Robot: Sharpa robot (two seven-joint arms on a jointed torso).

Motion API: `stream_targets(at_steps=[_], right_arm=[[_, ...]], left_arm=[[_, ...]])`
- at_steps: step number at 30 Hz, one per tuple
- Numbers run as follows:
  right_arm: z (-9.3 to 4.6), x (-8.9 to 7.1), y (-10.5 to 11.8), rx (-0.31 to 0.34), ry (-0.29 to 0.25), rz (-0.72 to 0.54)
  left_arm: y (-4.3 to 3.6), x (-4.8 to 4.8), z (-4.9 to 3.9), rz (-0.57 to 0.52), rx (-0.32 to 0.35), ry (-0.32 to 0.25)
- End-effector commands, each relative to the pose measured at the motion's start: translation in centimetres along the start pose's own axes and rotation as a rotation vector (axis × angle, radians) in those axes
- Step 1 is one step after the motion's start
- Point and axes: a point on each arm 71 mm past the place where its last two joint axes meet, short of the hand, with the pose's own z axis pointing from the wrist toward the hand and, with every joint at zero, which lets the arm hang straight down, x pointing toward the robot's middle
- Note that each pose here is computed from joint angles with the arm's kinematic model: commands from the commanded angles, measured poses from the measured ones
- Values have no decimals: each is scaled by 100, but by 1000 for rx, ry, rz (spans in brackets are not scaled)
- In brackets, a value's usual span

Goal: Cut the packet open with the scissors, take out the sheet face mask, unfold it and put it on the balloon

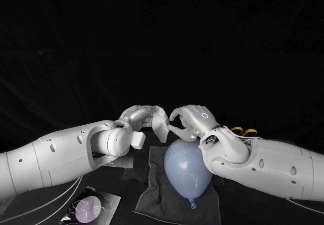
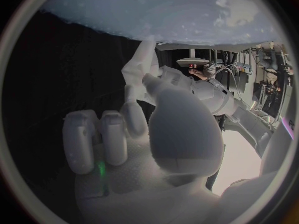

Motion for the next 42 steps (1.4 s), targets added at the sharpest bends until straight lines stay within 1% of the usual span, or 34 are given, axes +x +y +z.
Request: stream_targets(at_steps=[1, 7, 13, 18, 26, 36, 42], right_arm=[[-11, -16, 15, -21, -10, 13], [0, -14, 19, -15, -18, 24], [30, -12, 47, -7, -45, 50], [64, 9, 59, 7, -50, 78], [103, 46, 87, 4, -36, 86], [138, 106, 87, 14, 14, 53], [141, 107, 89, 11, 13, 42]], left_arm=[[-22, 18, 2, -7, 17, 17], [-20, 27, 2, -8, 13, 24], [-17, 41, 0, -9, 11, 31], [-17, 52, 1, -8, 11, 38], [-15, 72, 0, -8, 10, 48], [-15, 89, -1, -9, 12, 52], [-15, 90, -3, -9, 13, 52]])
